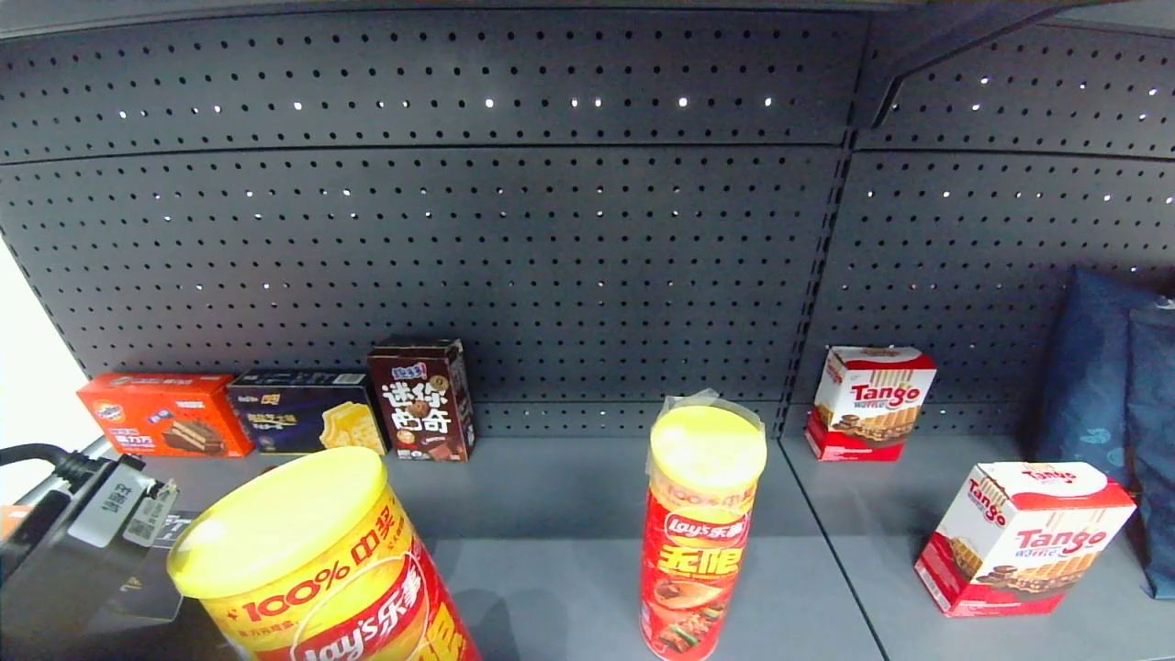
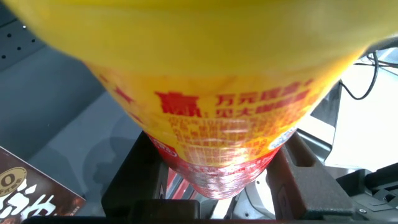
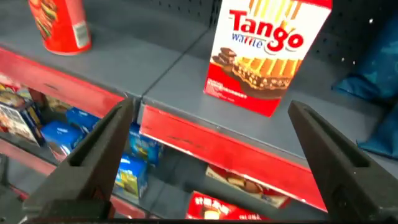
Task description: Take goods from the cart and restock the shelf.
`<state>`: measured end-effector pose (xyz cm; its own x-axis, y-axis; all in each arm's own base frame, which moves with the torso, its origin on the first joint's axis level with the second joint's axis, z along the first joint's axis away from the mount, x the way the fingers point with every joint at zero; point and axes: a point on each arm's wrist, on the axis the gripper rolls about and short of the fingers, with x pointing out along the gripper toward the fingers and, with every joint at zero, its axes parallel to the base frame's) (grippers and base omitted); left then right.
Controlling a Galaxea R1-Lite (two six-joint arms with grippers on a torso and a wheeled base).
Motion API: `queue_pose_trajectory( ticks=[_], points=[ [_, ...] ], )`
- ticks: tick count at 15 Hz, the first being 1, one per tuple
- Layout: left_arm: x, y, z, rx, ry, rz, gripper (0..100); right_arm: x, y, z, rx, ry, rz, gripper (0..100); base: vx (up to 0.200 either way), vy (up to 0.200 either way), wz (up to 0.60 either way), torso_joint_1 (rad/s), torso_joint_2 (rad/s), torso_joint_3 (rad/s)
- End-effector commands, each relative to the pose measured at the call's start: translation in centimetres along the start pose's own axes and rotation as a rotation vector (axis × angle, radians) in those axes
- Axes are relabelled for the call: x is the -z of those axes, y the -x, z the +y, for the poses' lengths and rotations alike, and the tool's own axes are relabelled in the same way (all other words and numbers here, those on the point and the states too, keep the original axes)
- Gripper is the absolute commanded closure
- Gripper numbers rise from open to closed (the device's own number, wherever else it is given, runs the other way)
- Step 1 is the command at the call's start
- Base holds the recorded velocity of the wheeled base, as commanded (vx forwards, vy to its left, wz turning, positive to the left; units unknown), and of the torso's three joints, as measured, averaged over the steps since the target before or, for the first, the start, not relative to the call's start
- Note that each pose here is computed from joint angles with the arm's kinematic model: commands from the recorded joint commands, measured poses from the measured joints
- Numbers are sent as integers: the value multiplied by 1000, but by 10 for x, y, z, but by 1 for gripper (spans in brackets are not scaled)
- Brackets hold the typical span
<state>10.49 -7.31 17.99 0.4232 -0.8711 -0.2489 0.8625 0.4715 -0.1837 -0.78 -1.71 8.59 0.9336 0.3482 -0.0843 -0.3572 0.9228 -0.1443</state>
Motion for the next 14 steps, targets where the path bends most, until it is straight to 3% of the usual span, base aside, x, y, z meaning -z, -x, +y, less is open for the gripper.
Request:
queue_pose_trajectory(
  ticks=[1,4,10,14],
  points=[
    [0,0,0,-1,0,-1,100,1,3,-1,-7,-15,-42,0,0,0,0,0,0,0],
    [2,2,-1,-1,0,-1,100,4,7,-3,-111,-33,-117,0,0,0,0,0,0,0],
    [-1,2,-2,2,-8,-12,100,4,6,-4,-205,-35,-122,0,0,0,0,0,0,0],
    [3,4,-2,2,-3,-5,100,4,2,-8,-452,-29,-163,0,0,0,0,0,0,0]
  ],
)
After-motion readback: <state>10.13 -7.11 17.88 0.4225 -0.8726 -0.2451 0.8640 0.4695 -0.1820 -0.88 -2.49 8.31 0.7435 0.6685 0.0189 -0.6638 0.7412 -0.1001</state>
